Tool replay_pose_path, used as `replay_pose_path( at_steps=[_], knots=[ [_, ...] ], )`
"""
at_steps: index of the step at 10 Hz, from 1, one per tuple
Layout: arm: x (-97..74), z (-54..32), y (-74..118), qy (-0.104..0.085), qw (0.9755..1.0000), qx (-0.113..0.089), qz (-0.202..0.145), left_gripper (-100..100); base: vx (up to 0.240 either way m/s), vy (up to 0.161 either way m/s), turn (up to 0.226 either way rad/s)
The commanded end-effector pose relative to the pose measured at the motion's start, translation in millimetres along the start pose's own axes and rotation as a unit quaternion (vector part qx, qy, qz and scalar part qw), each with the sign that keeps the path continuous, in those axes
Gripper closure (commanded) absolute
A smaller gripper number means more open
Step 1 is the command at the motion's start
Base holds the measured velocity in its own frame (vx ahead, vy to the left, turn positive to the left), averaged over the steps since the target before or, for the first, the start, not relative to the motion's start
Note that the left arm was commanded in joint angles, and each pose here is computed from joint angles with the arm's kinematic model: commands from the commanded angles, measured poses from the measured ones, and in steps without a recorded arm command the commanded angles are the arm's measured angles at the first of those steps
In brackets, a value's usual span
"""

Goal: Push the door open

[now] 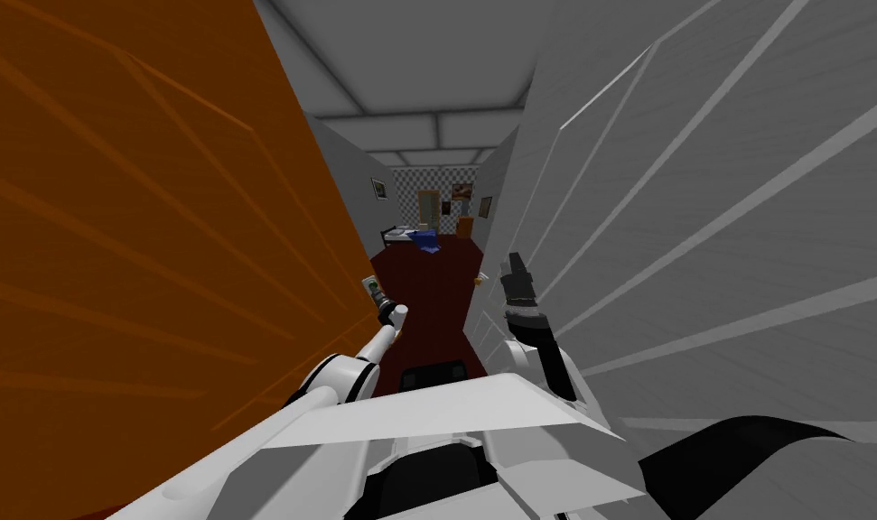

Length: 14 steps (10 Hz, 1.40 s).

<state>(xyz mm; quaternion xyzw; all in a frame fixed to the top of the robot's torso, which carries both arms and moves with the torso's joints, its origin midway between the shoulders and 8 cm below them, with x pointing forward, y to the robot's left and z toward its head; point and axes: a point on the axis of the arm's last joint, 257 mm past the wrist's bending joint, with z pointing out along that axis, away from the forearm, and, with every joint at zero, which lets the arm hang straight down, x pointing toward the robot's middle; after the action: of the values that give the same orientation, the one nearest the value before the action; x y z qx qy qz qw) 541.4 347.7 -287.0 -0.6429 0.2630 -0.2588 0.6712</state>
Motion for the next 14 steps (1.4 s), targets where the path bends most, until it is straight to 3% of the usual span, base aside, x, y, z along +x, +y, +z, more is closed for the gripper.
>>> replay_pose_path(
  at_steps=[1, 3, 4, 5, 6, 11, 12, 13, 14],
  knots=[
    [-9.9, 12.4, -0.9, -0.001, 1.0, 0.005, 0.001, -100, 0.201, 0.163, 0.026],
    [-5.4, 9.7, 3.3, 0.005, 1.0, -0.002, -0.004, -100, 0.218, 0.148, 0.016],
    [1.8, 3.0, 7.7, 0.011, 0.9998, -0.01, -0.009, -100, 0.213, 0.119, 0.01],
    [-2.2, 6.3, 5.5, 0.007, 0.9999, -0.005, -0.006, -100, 0.093, 0.053, -0.003],
    [-2.2, 6.3, 5.5, 0.007, 0.9999, -0.005, -0.006, 100, -0.007, -0.005, 0.006],
    [-2.2, 6.3, 5.5, 0.007, 0.9999, -0.005, -0.006, 100, -0.019, -0.013, -0.004],
    [-19.6, 14.9, 6.4, -0.013, 0.9999, -0.005, -0.002, 100, 0.111, 0.046, -0.001],
    [-19.6, 14.9, 6.4, -0.013, 0.9999, -0.005, -0.002, 100, 0.146, 0.035, 0.006],
    [-30.5, 20.1, 5.6, -0.027, 0.9996, -0.005, -0.002, 100, 0.171, 0.035, 0.035]
  ],
)
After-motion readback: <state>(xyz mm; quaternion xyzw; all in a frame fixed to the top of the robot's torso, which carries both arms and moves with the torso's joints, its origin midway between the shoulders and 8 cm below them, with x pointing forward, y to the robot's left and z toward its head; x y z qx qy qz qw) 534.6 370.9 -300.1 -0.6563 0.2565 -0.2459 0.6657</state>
